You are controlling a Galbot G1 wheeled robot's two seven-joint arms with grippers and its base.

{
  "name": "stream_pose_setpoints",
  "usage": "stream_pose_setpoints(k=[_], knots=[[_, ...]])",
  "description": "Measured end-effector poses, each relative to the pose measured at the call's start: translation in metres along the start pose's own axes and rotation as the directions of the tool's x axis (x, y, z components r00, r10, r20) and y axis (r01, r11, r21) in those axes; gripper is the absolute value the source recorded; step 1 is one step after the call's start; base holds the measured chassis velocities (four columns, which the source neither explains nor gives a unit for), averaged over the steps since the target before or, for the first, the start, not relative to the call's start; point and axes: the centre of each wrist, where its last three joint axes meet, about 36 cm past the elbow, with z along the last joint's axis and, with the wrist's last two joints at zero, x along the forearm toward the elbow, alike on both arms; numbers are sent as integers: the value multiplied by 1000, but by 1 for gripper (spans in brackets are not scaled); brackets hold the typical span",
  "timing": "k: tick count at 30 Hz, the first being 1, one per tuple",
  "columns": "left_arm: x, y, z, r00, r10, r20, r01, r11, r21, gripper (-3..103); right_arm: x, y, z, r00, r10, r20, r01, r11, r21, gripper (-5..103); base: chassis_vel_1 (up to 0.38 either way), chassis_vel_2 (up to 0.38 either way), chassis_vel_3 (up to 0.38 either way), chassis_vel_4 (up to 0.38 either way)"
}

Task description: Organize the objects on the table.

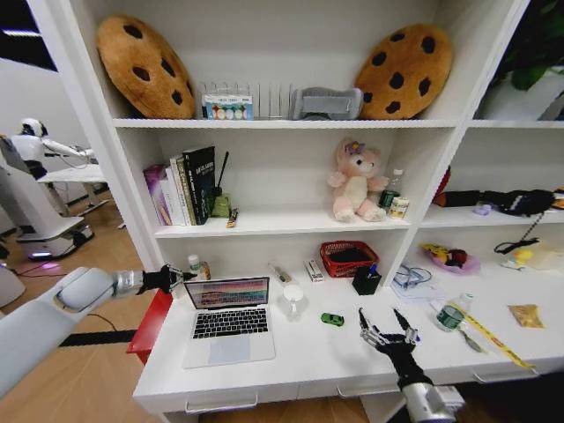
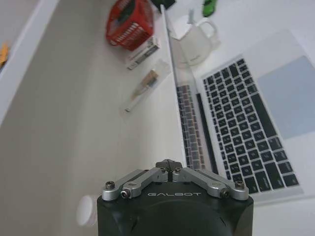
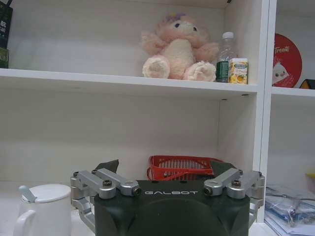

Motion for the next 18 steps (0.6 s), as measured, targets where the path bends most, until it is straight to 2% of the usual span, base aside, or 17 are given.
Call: stream_pose_setpoints(k=[1,3,4,6,7,10,11,12,13,15,16,18], knots=[[0,0,0,1000,0,0,0,1000,0,0,0,0,0,1000,0,0,0,1000,0,100,0,0,0,0],[4,11,-7,997,72,-1,-72,995,-62,0,2,2,4,1000,-4,-5,4,1000,0,100,0,0,0,0],[4,11,-7,997,72,-1,-72,995,-62,0,2,2,4,1000,-4,-5,4,1000,0,100,0,0,0,0],[12,9,-21,991,132,3,-131,985,-109,0,4,3,7,1000,-7,-11,7,1000,3,100,0,0,0,0],[12,9,-21,991,132,3,-131,985,-109,0,4,3,7,1000,-7,-11,7,1000,3,100,0,0,0,0],[22,-9,-45,975,220,2,-217,962,-163,0,3,4,9,1000,-9,-15,9,1000,-1,100,0,0,0,0],[22,-9,-45,975,220,2,-217,962,-163,0,3,4,9,1000,-9,-15,9,1000,-1,100,0,0,0,0],[20,-20,-52,963,268,4,-263,948,-181,0,3,5,10,1000,-9,-16,9,1000,-2,100,0,0,0,0],[20,-20,-52,963,268,4,-263,948,-181,0,3,5,10,1000,-9,-16,9,1000,-2,100,0,0,0,0],[11,-44,-63,933,360,9,-349,912,-217,0,4,5,11,1000,-10,-19,10,1000,0,100,0,0,0,0],[7,-52,-65,925,380,11,-368,903,-223,0,4,6,11,1000,-9,-21,9,1000,1,100,0,0,0,0],[3,-57,-64,922,387,15,-374,900,-224,0,5,6,11,1000,-8,-23,8,1000,0,100,0,0,0,0]])
